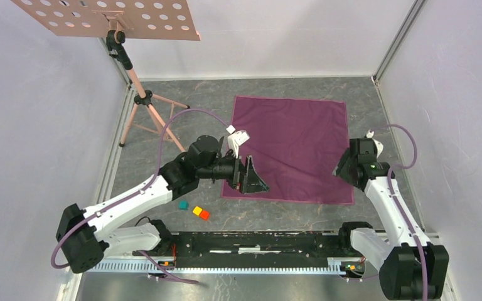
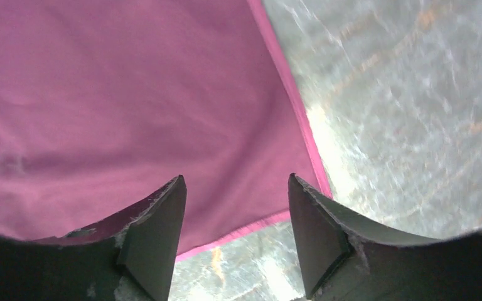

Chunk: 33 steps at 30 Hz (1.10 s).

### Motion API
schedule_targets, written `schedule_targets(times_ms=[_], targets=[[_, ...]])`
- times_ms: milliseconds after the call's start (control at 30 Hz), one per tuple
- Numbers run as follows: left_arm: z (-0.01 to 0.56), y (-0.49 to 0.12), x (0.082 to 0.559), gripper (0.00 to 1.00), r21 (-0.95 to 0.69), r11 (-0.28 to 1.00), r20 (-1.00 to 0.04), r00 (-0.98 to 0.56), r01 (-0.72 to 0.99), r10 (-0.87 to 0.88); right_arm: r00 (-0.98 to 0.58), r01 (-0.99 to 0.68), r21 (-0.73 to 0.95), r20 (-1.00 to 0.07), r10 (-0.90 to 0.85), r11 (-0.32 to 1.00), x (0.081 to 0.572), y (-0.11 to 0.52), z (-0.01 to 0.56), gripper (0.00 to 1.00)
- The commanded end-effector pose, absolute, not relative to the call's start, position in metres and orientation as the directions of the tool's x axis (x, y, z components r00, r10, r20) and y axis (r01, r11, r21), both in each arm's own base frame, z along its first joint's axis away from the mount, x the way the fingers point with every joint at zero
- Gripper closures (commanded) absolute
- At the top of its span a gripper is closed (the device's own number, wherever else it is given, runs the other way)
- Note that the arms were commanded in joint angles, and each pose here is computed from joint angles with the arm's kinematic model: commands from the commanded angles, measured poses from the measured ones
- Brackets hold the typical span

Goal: Fold the napkin into a case and place the utensils inside
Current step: Smooth out the napkin at the center of the board, then pick up the flattened napkin from the center of the board.

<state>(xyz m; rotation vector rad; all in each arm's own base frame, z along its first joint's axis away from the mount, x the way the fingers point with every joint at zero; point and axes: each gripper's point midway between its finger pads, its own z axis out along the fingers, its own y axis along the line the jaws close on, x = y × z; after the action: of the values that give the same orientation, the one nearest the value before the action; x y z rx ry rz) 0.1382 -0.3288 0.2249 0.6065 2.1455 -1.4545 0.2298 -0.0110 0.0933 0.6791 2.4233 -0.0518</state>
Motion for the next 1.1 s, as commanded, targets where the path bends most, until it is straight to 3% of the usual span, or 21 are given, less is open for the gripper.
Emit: schedule_targets(times_ms=[0,167,300,667,1067], targets=[[0.239,-0.318,0.116,0.00,-0.706,0.257,-0.640,-0.750,0.660,0.166,-0.708,0.616,-0.028,-0.459,0.537,0.787,0.181,-0.030,0.055,0.39],[0.242,-0.307,0.113,0.00,-0.642,0.280,-0.684,-0.698,0.714,0.212,-0.664,0.661,-0.066,-0.515,0.542,0.747,0.183,-0.049,0.065,0.48],[0.244,-0.300,0.116,0.00,-0.605,0.302,-0.714,-0.670,0.736,0.202,-0.655,0.697,-0.103,-0.493,0.572,0.710,0.171,-0.054,0.057,0.59],[0.237,-0.295,0.120,0.00,-0.571,0.350,-0.721,-0.657,0.743,0.218,-0.640,0.725,-0.028,-0.395,0.659,0.688,0.161,-0.032,0.022,0.61],[0.234,-0.298,0.114,0.00,-0.570,0.339,-0.718,-0.654,0.748,0.238,-0.601,0.731,0.015,-0.459,0.654,0.682,0.177,-0.036,0.045,0.62]])
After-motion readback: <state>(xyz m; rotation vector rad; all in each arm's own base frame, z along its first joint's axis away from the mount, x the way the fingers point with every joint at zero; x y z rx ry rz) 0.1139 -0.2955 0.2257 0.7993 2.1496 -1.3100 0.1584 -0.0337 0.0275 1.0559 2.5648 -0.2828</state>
